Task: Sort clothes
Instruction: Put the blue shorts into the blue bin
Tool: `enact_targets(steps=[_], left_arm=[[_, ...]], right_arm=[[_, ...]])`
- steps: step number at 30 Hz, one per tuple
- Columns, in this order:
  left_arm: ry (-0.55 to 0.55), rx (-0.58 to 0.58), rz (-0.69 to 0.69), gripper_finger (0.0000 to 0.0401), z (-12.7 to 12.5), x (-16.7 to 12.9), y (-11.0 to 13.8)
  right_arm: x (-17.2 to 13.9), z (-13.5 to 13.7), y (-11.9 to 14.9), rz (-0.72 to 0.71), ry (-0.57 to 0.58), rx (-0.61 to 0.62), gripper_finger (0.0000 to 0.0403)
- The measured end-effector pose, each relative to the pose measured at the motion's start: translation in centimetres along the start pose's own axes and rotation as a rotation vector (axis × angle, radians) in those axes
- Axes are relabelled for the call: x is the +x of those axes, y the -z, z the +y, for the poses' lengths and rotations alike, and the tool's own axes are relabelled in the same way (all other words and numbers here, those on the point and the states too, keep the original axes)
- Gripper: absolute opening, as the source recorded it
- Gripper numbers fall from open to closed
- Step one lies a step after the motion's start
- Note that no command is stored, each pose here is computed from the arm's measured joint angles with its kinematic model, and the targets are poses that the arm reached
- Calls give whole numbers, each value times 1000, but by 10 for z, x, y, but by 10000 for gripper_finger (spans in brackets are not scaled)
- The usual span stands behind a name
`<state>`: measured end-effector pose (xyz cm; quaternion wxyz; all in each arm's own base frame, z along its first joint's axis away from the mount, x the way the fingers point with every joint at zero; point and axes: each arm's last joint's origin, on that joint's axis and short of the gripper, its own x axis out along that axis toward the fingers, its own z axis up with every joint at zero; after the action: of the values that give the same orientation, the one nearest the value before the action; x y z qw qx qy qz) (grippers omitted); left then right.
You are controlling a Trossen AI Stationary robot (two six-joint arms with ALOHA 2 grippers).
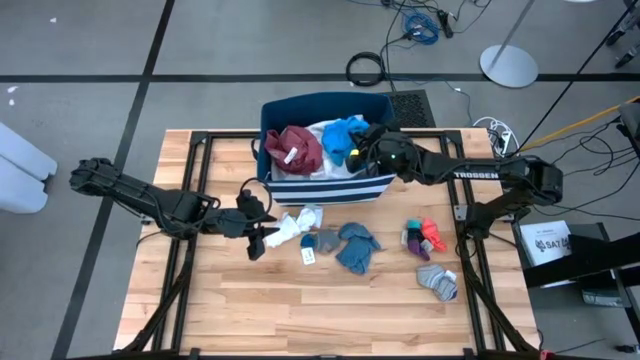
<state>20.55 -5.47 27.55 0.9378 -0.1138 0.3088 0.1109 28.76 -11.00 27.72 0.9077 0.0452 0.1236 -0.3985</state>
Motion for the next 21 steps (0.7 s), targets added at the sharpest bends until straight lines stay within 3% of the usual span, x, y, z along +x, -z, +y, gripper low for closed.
enact_targets(steps=[8,13,21], left_arm=[[-4,0,-2,144,0,0,0],[-4,0,-2,144,0,0,0],[-4,0,-2,144,0,0,0]], right_arm=[[-3,6,-23,13,-83,-17,15],[-6,8,-37,10,-87,-82,57],[-18,-6,-66,208,-35,-184,131]])
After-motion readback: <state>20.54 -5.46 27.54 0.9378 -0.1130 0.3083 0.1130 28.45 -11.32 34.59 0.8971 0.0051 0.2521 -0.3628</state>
